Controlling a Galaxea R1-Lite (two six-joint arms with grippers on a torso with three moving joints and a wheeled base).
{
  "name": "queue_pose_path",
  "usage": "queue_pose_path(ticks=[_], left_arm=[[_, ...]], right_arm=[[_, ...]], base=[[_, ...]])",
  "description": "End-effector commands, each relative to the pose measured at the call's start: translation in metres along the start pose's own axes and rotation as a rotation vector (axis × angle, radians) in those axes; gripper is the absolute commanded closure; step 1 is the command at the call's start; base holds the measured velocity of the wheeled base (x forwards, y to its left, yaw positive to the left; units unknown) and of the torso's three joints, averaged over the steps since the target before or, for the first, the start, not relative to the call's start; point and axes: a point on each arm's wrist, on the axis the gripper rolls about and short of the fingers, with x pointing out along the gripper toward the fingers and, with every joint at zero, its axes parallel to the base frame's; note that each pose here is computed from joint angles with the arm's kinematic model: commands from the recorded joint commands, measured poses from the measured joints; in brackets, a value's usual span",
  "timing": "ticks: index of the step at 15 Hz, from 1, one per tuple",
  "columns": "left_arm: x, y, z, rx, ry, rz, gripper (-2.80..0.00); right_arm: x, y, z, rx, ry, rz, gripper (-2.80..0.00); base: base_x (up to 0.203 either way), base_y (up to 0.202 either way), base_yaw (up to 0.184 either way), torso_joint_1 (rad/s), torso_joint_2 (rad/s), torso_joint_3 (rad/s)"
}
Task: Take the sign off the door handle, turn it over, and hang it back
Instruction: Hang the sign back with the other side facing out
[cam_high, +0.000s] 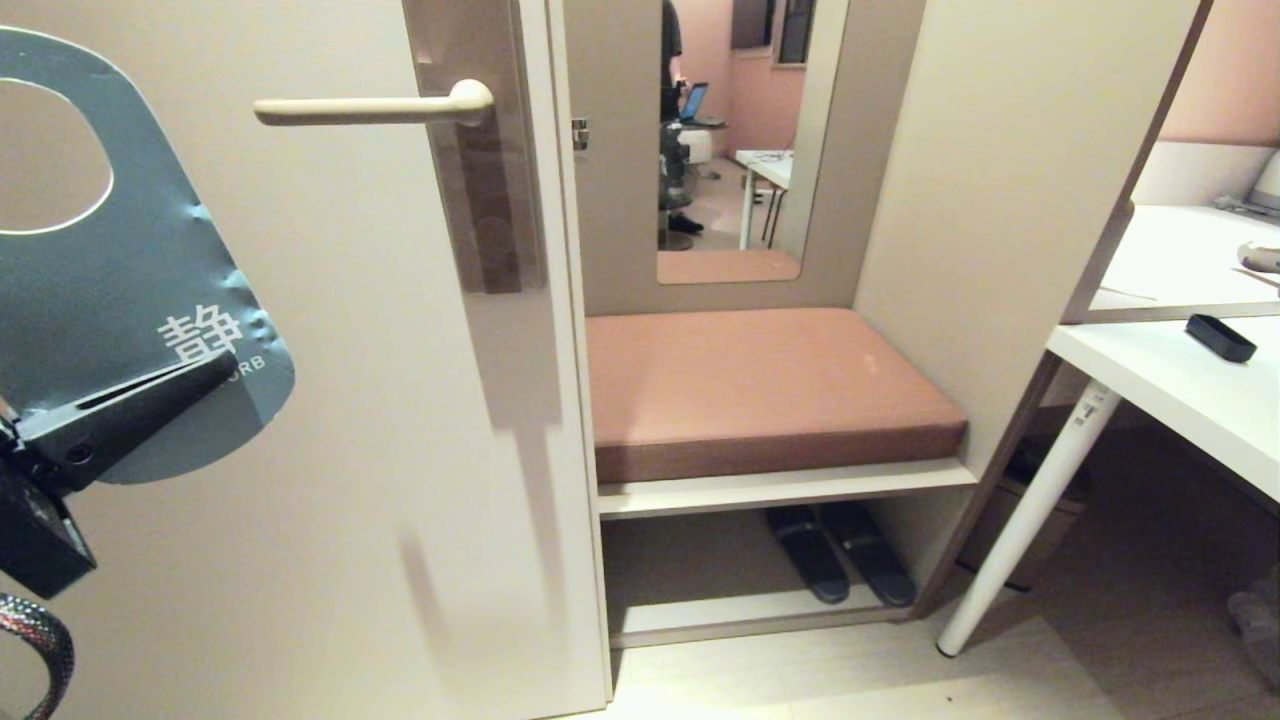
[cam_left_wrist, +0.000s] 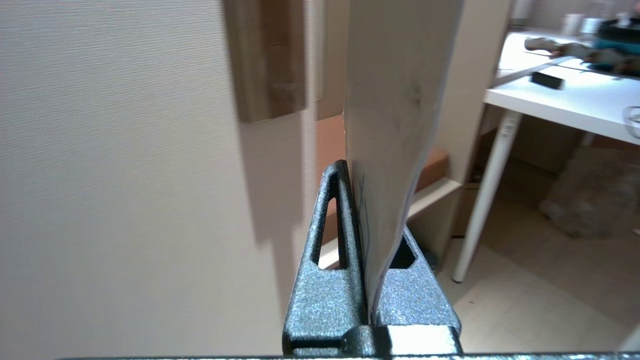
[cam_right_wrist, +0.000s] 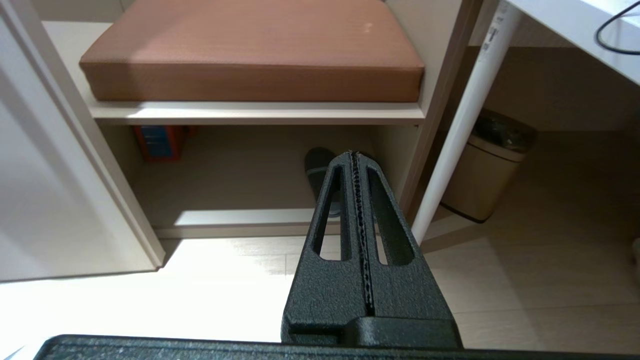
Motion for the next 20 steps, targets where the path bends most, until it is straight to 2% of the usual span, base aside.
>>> queue_pose_path(ticks=[1,7,14,20], left_arm=[[0.001,0.004,0.000,0.001,0.004,0.023,0.00],[0.008,0.012,-0.003,0.008,0.028,0.058,0.00],[0.030,0.025,0.009,0.033,0.021,0.118,0.00],[0.049,0.042,0.011,0.032,0.038,0.261,0.00]], right_arm=[[0.000,0.000,-0.001,-0.002,0.004,0.002,0.00],[0.000,0.000,0.000,0.002,-0.002,0.003,0.00],[0.000,0.000,0.000,0.002,-0.002,0.003,0.00],[0.000,0.000,0.000,0.002,-0.002,0.003,0.00]], base=[[0.000,0.000,0.000,0.000,0.00,0.000],[0.000,0.000,0.000,0.000,0.00,0.000],[0.000,0.000,0.000,0.000,0.00,0.000],[0.000,0.000,0.000,0.000,0.00,0.000]])
